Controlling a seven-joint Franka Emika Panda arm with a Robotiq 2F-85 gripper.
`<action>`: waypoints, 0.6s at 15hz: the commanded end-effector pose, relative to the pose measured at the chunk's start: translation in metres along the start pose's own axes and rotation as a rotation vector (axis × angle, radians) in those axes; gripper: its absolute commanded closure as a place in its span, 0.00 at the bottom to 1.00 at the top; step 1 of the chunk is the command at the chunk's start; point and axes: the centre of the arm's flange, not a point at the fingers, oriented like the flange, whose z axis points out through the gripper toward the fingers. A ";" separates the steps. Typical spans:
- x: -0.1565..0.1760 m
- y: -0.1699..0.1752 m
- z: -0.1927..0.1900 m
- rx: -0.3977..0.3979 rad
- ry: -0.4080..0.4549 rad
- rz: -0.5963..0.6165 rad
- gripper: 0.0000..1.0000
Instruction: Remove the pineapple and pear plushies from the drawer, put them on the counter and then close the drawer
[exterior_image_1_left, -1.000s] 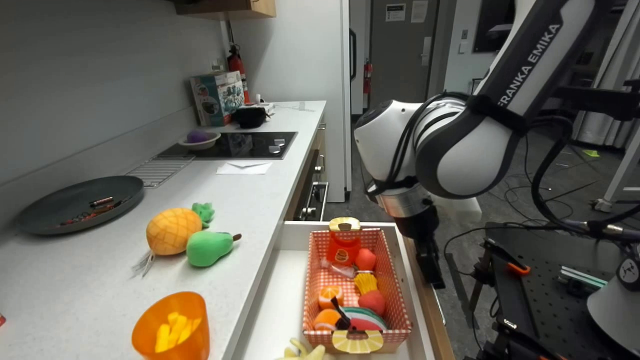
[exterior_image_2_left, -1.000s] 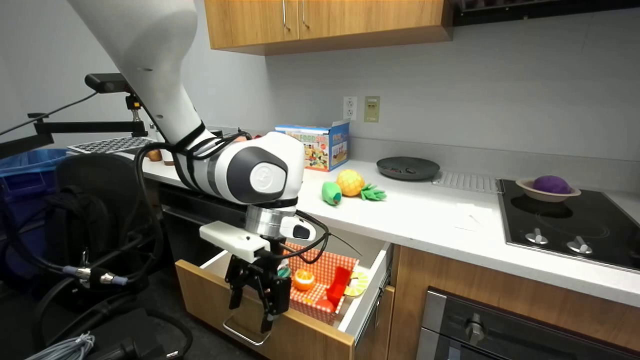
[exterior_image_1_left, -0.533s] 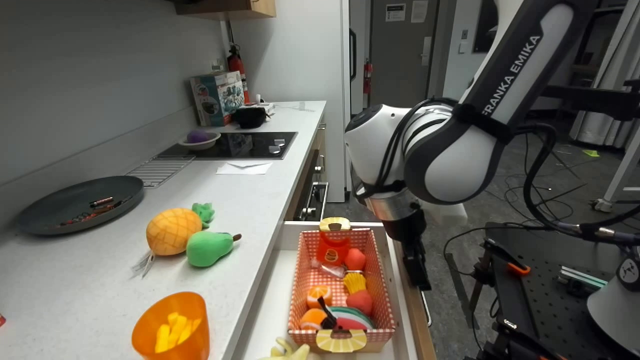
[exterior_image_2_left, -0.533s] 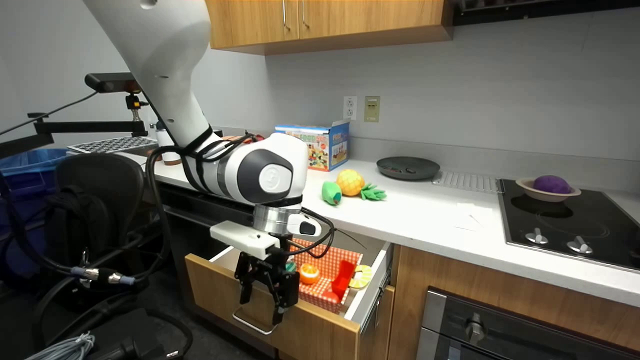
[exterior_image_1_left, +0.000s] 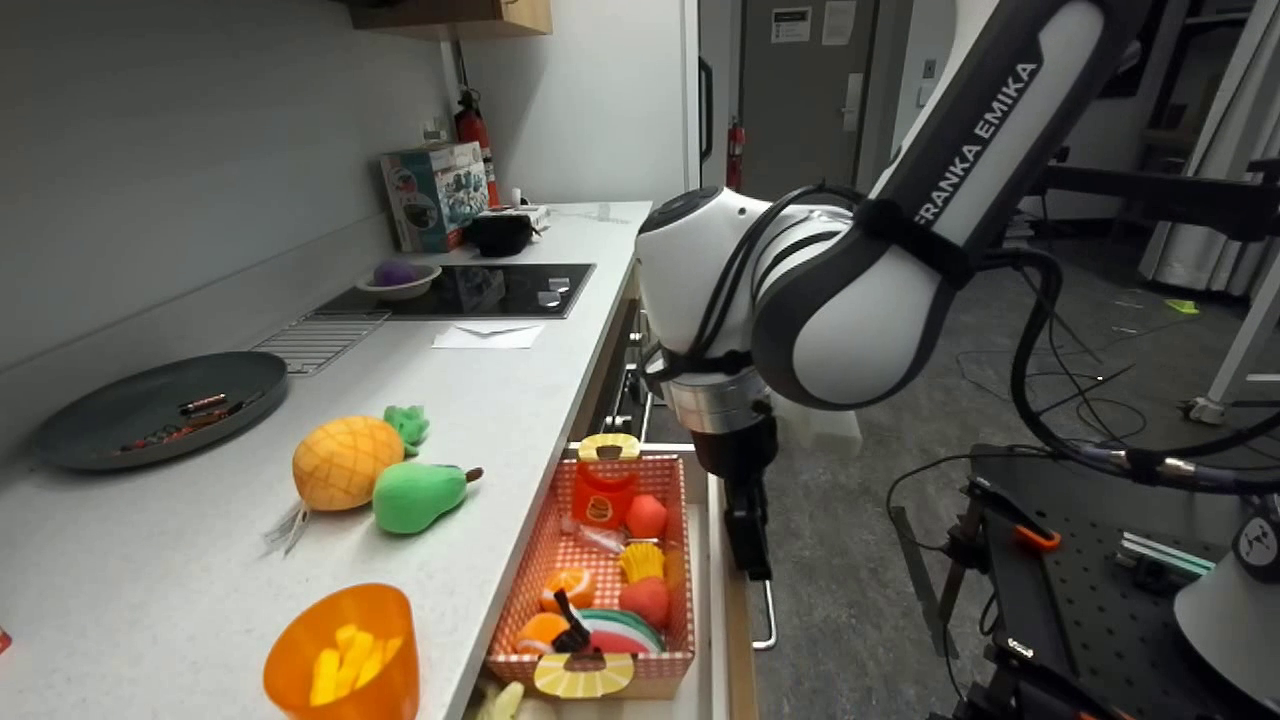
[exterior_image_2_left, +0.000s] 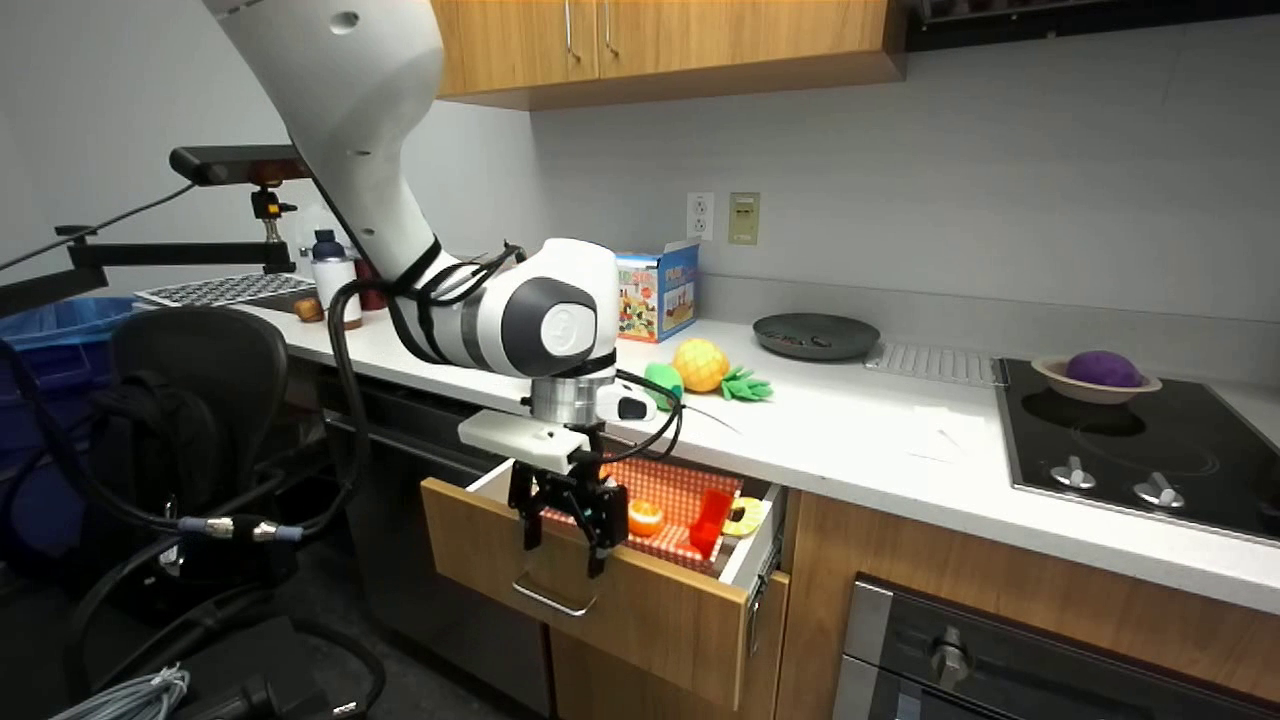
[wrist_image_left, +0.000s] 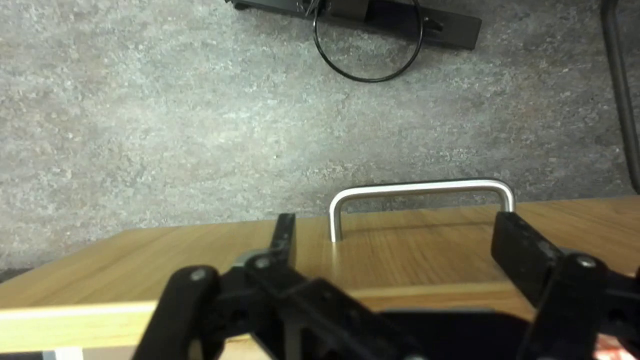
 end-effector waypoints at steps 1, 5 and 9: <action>0.053 -0.021 -0.012 -0.003 0.075 -0.015 0.00; 0.094 -0.019 -0.025 0.010 0.134 -0.029 0.00; 0.125 -0.013 -0.033 0.021 0.201 -0.014 0.00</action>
